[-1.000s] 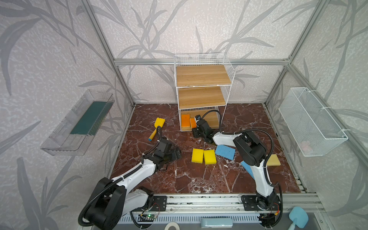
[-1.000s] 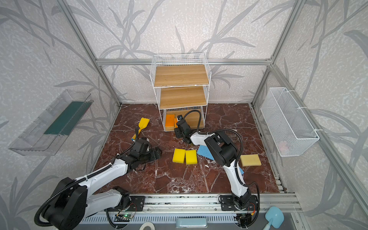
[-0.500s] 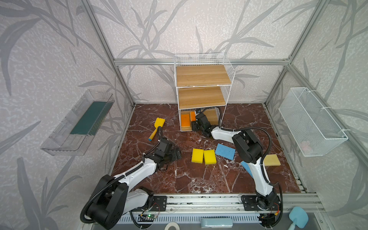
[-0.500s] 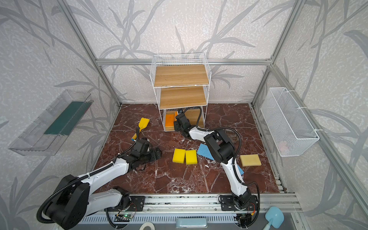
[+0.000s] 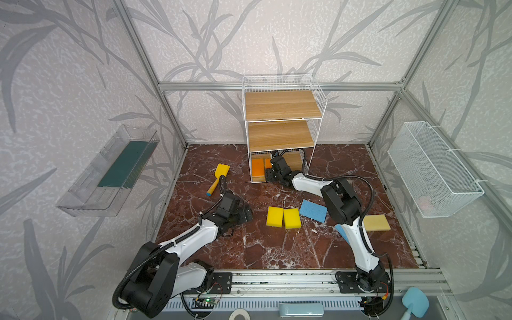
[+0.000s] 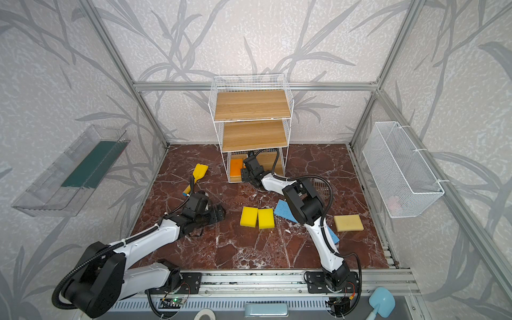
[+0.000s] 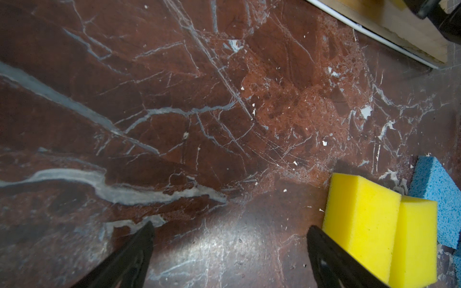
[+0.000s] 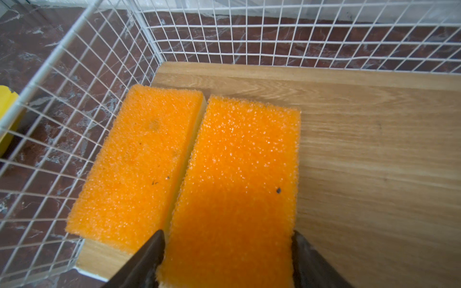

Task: Place and organize the cleaning sponges onto the shelf
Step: 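Open the right gripper and release the sponge on the bottom tier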

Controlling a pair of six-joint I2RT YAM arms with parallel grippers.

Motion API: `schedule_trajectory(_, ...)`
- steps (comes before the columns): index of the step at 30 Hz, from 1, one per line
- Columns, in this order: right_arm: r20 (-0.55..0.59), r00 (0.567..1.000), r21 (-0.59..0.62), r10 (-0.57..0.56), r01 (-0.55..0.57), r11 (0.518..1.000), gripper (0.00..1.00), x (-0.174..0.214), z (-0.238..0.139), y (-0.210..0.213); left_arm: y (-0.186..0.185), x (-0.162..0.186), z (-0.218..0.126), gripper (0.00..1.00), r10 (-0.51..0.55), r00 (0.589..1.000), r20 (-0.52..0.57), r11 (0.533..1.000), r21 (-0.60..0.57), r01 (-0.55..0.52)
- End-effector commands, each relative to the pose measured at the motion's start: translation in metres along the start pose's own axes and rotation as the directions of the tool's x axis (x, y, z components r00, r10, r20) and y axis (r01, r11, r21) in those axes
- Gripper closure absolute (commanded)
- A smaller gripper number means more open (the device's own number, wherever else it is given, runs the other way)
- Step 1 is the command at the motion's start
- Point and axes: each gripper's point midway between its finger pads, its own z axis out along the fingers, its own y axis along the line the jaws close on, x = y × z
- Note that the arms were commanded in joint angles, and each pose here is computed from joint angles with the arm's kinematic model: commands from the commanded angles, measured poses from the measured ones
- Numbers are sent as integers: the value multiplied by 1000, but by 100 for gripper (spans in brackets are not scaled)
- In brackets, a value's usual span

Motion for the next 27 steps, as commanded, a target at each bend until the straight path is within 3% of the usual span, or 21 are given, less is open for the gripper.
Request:
schedule_trajectory(1, -17, 1000, -2, 4, -4, 1000, 21, 1, 1, -2, -7, -10, -2, 3, 3, 1000, 25, 1000, 8, -3)
schedule_trajectory(16, 58, 998, -60, 16, -13, 998, 11, -23, -26, 1, -12, -11, -17, 3, 5, 1000, 24, 1000, 27, -5)
schedule_trajectory(27, 110, 994, -43, -3, 8, 999, 6, -33, -84, -12, -39, -17, -32, 3, 138, 990, 19, 990, 30, -138)
